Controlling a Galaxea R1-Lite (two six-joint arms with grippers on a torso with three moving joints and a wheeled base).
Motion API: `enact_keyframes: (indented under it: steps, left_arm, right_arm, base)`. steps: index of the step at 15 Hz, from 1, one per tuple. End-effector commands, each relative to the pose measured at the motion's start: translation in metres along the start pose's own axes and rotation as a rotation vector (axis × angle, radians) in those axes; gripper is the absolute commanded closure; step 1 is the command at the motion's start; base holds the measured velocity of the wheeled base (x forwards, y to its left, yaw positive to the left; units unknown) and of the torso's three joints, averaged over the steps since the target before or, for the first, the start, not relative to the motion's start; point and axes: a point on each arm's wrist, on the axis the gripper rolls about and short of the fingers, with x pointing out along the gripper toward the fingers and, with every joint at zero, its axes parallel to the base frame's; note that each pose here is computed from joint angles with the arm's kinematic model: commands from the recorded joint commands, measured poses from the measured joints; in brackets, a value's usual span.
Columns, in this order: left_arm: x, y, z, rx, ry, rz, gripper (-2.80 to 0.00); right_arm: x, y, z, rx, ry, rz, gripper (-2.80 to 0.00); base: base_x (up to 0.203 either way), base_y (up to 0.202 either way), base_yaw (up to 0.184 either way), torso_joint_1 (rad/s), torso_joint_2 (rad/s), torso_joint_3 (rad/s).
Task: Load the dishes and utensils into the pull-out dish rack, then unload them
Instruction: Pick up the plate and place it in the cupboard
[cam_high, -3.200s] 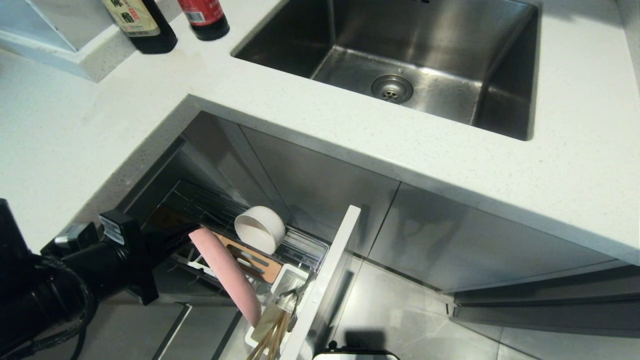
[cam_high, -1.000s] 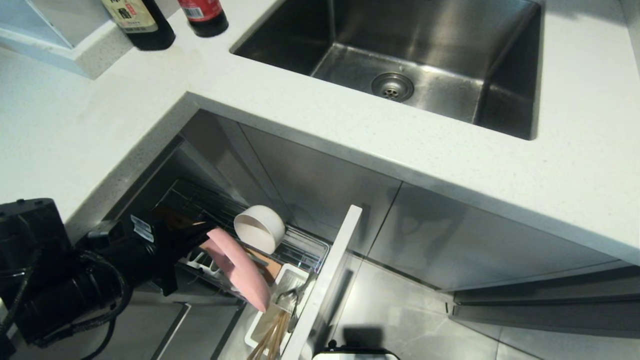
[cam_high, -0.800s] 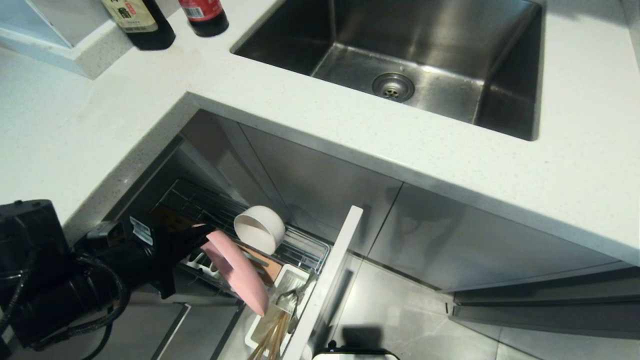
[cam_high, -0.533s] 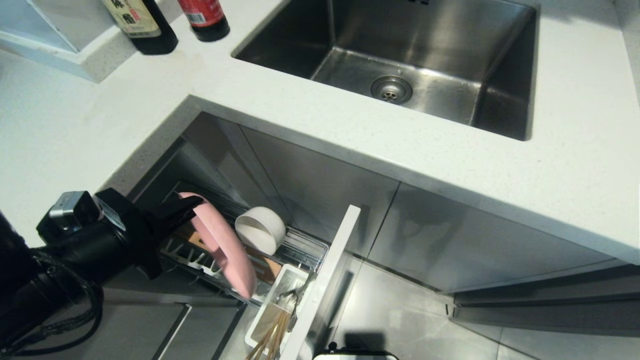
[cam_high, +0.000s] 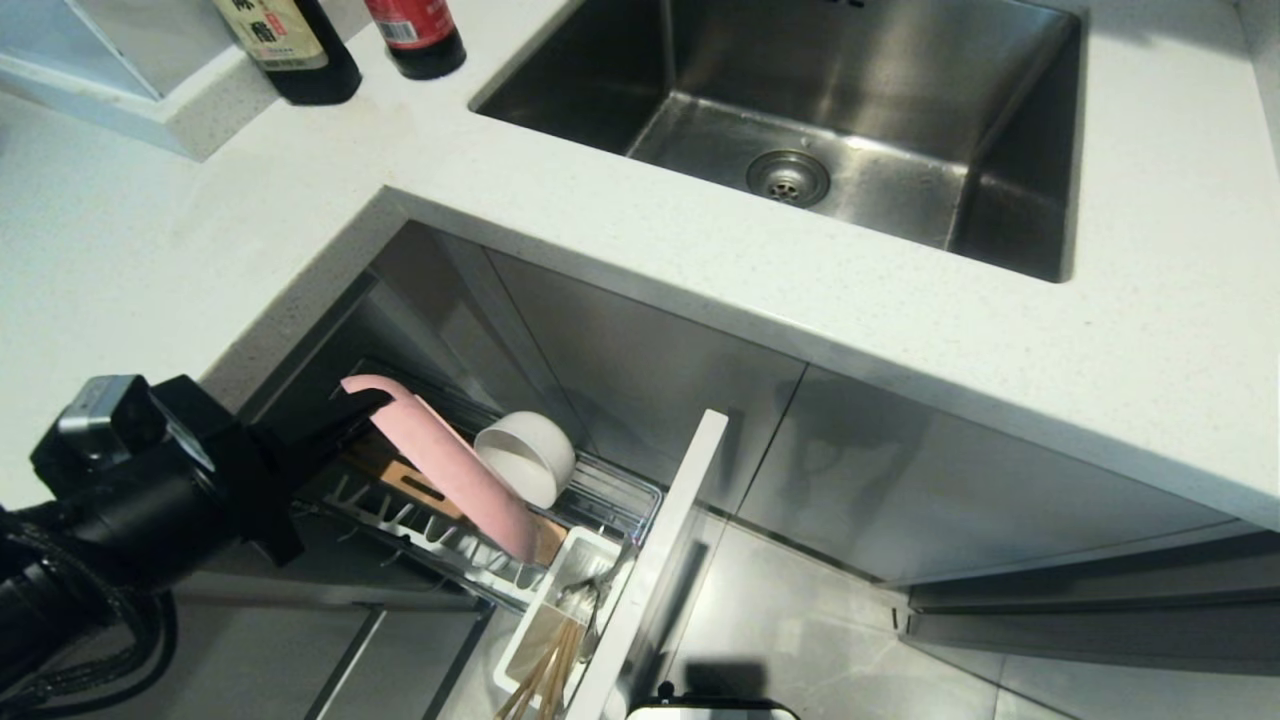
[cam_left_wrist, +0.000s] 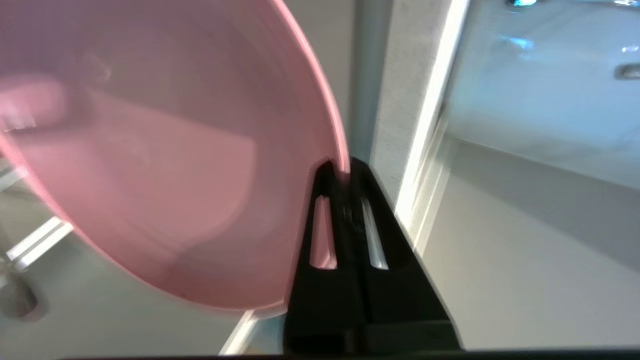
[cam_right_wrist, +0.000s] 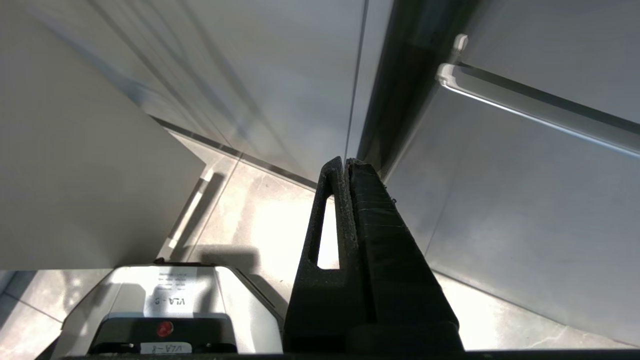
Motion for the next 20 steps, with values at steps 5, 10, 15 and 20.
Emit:
enact_keyframes:
  steps: [5, 10, 15, 20]
  left_arm:
    - [-0.012, -0.033, -0.002, -0.002, 0.046, -0.075, 0.00]
    - [-0.036, -0.059, 0.000, -0.005, 0.067, -0.069, 0.00]
    - [-0.060, -0.082, 0.004, 0.112, 0.054, -0.080, 0.00]
    - [-0.072, -0.077, 0.003, 0.337, 0.074, 0.090, 0.00]
  right_arm:
    - [0.000, 0.000, 0.000, 0.001, 0.002, 0.002, 0.00]
    - [0.000, 0.000, 0.000, 0.000, 0.001, 0.002, 0.00]
    - [0.000, 0.000, 0.000, 0.000, 0.002, 0.002, 0.00]
    - [0.000, 0.000, 0.000, 0.000, 0.002, 0.002, 0.00]
  base:
    - [0.000, 0.000, 0.000, 0.000, 0.00, 0.000]
    - [0.000, 0.000, 0.000, 0.000, 0.00, 0.000]
    - [0.000, 0.000, 0.000, 0.000, 0.00, 0.000]
    - [0.000, 0.000, 0.000, 0.000, 0.00, 0.000]
